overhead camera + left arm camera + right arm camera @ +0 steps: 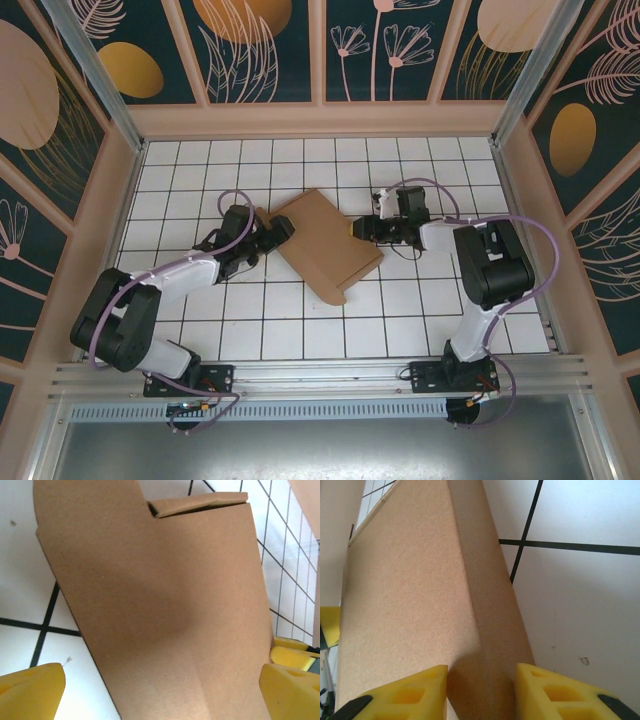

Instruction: Fold the paper box

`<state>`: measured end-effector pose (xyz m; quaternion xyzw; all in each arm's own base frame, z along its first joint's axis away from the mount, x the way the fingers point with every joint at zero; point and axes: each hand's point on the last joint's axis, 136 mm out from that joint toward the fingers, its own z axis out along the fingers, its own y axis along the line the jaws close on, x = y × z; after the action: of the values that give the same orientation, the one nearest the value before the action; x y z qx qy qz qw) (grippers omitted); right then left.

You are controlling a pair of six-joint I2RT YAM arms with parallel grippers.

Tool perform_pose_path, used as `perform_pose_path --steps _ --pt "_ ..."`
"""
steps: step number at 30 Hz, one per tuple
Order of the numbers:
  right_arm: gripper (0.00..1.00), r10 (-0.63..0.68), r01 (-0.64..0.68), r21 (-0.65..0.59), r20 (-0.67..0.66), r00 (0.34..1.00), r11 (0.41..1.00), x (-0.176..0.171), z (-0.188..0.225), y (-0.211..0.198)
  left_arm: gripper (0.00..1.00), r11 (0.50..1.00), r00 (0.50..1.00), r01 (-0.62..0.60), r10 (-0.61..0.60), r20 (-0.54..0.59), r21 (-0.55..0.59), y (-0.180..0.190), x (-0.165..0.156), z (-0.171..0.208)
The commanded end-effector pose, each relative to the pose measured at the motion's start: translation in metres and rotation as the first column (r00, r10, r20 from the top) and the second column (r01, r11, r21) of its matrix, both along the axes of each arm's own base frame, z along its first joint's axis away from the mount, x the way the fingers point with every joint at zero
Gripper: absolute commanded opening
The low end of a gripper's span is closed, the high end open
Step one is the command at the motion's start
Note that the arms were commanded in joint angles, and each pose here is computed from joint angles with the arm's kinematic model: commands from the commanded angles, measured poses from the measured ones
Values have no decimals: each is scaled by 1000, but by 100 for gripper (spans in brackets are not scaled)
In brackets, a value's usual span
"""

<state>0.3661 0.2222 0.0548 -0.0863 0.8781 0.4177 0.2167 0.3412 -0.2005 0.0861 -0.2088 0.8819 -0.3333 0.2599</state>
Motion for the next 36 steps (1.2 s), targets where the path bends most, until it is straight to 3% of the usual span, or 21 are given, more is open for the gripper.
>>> perform_pose_path --steps 1,16,26,31,36 --pt "38 -92 66 -115 -238 967 991 -29 -65 -30 99 997 998 38 -34 60 -67 -17 16 17" --pt "37 -126 98 -107 -296 947 989 -23 -81 -45 99 993 997 70 -66 48 -90 -34 34 4" --pt "37 -117 114 -30 -349 930 993 -20 -84 -46 97 954 990 23 21 141 -298 -46 52 24" --pt "37 -99 105 -1 -351 931 994 -21 -78 -42 91 927 978 25 55 201 -375 -49 58 46" --pt "42 -97 105 8 -321 942 994 -18 -62 -41 70 919 974 14 76 213 -394 -48 60 54"
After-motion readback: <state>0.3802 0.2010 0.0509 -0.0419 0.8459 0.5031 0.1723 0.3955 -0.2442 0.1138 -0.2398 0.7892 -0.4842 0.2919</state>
